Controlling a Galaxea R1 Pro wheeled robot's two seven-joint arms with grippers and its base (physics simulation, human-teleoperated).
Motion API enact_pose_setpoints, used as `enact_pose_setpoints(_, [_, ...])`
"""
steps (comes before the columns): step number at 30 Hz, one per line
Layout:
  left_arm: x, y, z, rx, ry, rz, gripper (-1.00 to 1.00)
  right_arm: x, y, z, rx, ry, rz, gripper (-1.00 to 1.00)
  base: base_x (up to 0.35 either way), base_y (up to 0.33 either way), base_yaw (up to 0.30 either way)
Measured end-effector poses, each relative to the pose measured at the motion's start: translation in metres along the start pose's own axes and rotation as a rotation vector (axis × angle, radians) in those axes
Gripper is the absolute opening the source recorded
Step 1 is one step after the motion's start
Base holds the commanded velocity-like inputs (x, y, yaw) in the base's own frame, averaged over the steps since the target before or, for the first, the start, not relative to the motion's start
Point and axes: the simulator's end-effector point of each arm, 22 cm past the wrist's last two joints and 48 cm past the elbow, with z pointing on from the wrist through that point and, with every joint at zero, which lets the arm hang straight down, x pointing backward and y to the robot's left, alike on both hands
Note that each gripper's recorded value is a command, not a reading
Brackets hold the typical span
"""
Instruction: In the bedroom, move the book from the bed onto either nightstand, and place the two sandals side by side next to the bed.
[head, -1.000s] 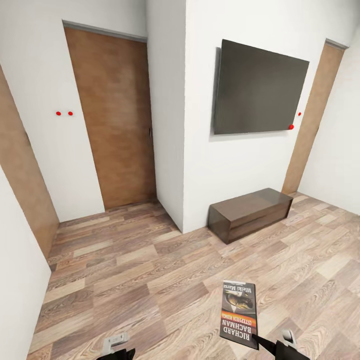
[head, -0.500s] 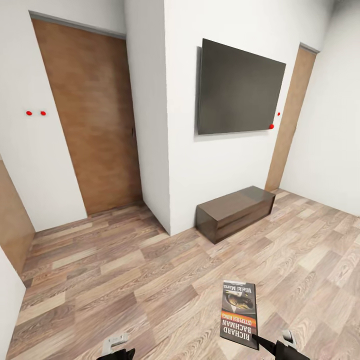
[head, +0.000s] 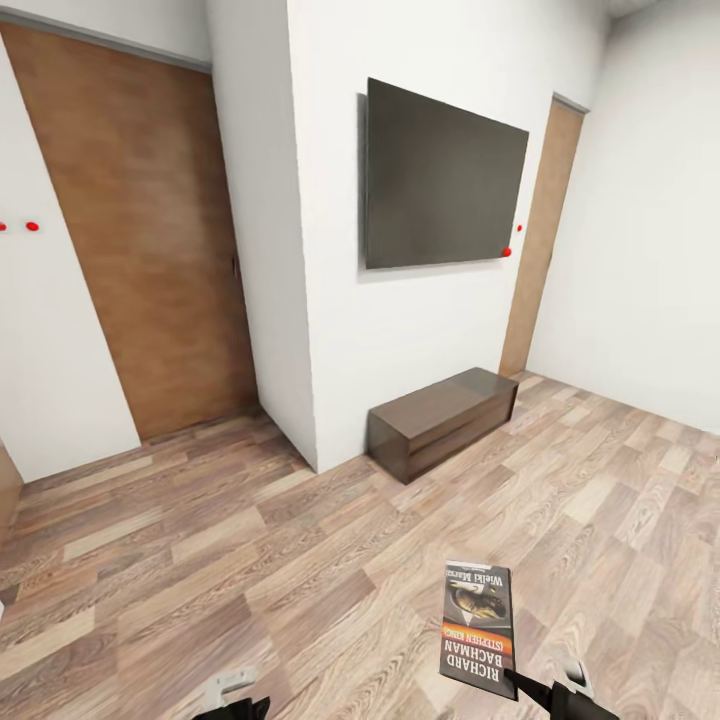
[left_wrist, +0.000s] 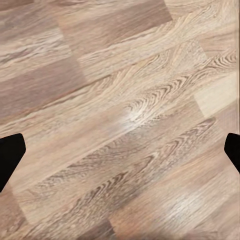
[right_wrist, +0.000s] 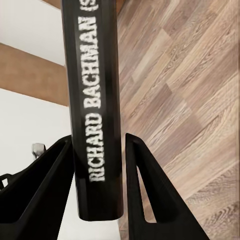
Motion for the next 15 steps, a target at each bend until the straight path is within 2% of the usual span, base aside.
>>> enact_pose_setpoints(4, [0.0001,0.0,0.0,0.0,0.0,0.0,1.0,0.0002,0.0,-0.0001,0.0,0.001,0.0,-1.0,0.025,0.0,-0.193])
enact_pose_setpoints(9, [-0.0001,-0.0001,-0.0003,0.0,0.0,0.0,1.0,-0.0003,0.0001,-0.0005,0.0,-0.001,-0.001,-1.0,0.181,0.0,-0.193])
enact_pose_setpoints(15, [-0.0002,0.0,-0.0001,0.0,-0.001,0.0,1.0,-0.0004,-0.0003,-0.0008,0.001,0.0,-0.001,-1.0,0.066,0.0,-0.193])
